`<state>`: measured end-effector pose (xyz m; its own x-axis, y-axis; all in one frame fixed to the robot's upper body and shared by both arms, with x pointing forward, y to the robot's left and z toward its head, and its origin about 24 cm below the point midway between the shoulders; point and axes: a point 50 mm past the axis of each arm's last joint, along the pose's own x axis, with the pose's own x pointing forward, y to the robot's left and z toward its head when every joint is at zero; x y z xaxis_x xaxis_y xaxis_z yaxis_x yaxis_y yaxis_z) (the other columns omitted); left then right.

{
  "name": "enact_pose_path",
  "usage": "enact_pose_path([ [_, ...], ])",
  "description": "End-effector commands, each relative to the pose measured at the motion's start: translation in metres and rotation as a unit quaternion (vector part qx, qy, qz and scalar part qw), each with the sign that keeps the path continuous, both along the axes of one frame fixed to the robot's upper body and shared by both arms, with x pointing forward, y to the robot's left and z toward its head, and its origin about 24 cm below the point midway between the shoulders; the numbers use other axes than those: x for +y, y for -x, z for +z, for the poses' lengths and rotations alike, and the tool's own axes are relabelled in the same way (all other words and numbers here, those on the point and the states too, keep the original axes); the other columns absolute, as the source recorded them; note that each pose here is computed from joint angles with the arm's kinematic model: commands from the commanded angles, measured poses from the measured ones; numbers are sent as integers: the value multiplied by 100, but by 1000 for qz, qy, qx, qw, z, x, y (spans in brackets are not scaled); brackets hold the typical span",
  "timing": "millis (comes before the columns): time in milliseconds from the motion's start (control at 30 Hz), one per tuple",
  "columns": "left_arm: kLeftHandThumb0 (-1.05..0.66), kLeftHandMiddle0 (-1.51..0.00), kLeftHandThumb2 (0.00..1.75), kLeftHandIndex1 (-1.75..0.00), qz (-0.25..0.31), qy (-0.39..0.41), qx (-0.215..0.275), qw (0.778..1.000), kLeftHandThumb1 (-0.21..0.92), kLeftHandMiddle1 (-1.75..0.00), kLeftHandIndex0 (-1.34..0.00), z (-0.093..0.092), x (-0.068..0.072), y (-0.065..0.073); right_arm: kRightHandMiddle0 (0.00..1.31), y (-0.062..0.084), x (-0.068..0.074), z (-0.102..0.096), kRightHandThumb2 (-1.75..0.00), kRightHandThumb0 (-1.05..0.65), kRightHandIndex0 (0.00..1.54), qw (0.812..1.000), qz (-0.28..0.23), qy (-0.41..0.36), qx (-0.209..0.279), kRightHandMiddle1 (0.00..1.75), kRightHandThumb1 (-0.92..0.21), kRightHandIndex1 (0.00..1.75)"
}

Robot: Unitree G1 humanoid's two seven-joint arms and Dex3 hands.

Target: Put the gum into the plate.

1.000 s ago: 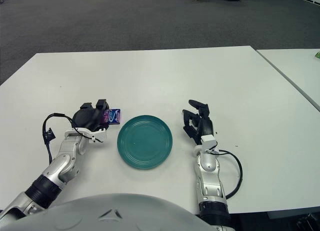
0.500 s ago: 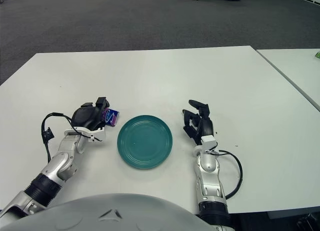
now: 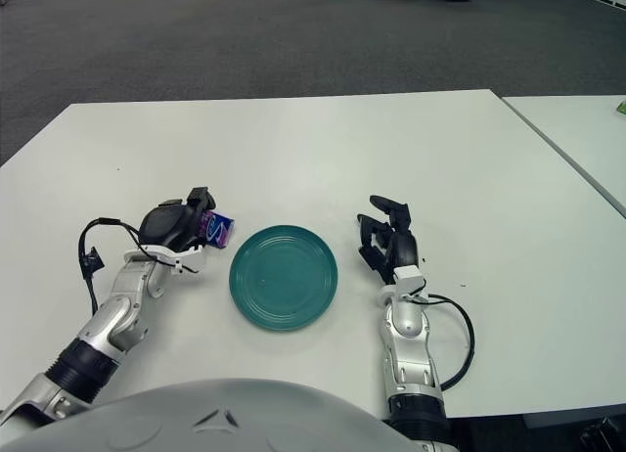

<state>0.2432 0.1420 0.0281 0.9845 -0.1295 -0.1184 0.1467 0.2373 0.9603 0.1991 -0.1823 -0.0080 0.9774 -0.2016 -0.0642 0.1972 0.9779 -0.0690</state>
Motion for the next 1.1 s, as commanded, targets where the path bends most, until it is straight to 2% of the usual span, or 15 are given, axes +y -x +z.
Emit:
enact_pose_path([
  [0,-1,-67,110,-151,-5,6,-37,999,36,-147,-60,26,-1,-11,5,20,2,-31,-66,-60,49,996,-12,-24,90,110,-92,60],
  [100,-1,-68,117,-150,-11,16,-53,998,31,-155,-58,43,-5,-13,5,20,2,-32,-66,-61,48,995,-12,-26,91,110,-92,60],
  [433,-1,-71,126,-152,-28,43,-71,996,27,-163,-55,71,-14,-7,4,22,2,-33,-66,-62,45,995,-12,-27,94,110,-92,57],
  [533,-1,-72,128,-153,-39,53,-76,995,27,-164,-54,78,-21,-3,2,23,2,-33,-66,-62,45,995,-11,-28,95,109,-92,57],
  [767,-1,-71,128,-155,-73,79,-63,992,27,-165,-53,87,-38,6,3,23,2,-34,-67,-62,44,995,-11,-28,99,109,-92,55],
  [1067,-1,-68,131,-156,-118,87,-55,988,26,-171,-53,92,-51,12,2,24,4,-35,-65,-61,44,995,-10,-27,99,108,-92,55],
])
